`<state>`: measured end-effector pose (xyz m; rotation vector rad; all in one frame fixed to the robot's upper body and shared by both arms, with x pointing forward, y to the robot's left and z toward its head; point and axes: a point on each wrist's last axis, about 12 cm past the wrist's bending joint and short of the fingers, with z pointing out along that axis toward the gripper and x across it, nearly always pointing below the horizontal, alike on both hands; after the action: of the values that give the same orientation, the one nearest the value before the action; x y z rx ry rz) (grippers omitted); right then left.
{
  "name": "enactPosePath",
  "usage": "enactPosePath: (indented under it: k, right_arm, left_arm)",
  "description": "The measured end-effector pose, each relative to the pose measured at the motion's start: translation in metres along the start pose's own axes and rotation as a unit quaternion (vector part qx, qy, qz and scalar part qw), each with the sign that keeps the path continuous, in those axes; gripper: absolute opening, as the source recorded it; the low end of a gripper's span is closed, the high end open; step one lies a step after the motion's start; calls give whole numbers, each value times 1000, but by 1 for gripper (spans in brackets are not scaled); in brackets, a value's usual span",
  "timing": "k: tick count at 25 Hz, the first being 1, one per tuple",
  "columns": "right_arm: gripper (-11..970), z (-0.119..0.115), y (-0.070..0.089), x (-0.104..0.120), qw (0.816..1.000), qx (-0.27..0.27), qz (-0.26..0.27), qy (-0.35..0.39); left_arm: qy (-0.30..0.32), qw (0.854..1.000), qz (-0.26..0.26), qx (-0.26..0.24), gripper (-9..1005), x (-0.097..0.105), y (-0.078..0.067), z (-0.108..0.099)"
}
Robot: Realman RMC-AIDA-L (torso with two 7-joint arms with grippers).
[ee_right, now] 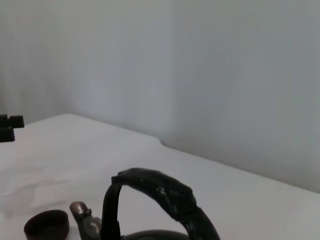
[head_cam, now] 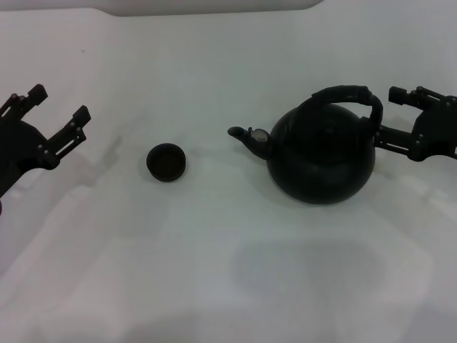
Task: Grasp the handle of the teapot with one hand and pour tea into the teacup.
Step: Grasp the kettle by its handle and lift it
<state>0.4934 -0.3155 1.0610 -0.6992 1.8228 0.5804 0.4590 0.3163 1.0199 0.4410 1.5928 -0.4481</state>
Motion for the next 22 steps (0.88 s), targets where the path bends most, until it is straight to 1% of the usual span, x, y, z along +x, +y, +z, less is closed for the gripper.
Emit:
enactPosePath:
  k: [9,14,19,22]
  right_arm:
    - [779,-1,0,1,1000,1,1,-3]
    - [544,-1,0,3,1000,3,6,-3]
    - [506,0,0,2,1000,3,5,-5]
    - [483,1,1,2,1000,2,-4,-7]
  left_arm:
    - [2,1000,0,-1,816,0,0,0]
    - [2,1000,0,-1,816,0,0,0]
    - [3,1000,1,-2,816,0,1,0]
    - [3,1000,1,-2,815,0,1,0]
